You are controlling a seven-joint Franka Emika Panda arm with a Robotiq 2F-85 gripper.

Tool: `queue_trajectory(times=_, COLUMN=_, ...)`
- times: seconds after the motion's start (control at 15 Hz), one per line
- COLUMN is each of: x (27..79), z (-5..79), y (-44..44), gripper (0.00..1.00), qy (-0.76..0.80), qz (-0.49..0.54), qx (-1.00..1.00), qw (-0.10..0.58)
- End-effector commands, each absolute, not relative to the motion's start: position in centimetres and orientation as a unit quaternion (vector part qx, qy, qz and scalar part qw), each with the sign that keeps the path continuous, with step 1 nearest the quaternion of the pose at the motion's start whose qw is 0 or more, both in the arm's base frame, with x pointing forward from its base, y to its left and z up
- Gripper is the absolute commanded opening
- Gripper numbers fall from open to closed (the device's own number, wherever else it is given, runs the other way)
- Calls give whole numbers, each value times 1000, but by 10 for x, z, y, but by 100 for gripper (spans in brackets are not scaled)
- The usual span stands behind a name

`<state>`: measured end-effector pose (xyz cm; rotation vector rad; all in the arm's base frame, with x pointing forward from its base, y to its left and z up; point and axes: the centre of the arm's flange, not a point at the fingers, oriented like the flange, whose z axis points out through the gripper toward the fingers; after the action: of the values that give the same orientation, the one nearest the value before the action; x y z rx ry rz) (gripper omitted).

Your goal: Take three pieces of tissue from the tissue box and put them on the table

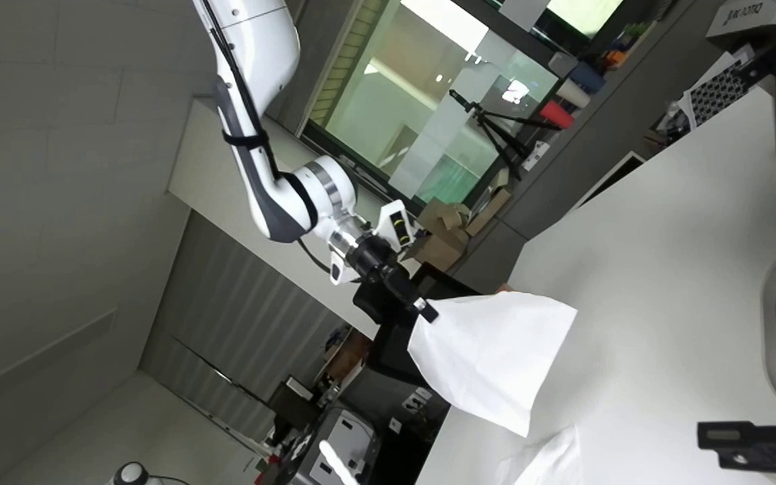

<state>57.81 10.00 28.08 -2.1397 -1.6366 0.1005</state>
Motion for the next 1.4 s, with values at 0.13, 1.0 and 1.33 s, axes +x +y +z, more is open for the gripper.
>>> queue_trajectory(times=0.13, x=594, z=263, y=81, gripper=1, qy=-578, qz=56, qx=-771, qw=260)
queue_trajectory(times=1.0, x=606, z=253, y=75, gripper=1, qy=-572, qz=62, qx=-770, qw=276)
queue_trajectory(times=1.33, x=606, z=253, y=75, gripper=0, qy=-572, qz=62, qx=-770, qw=276)
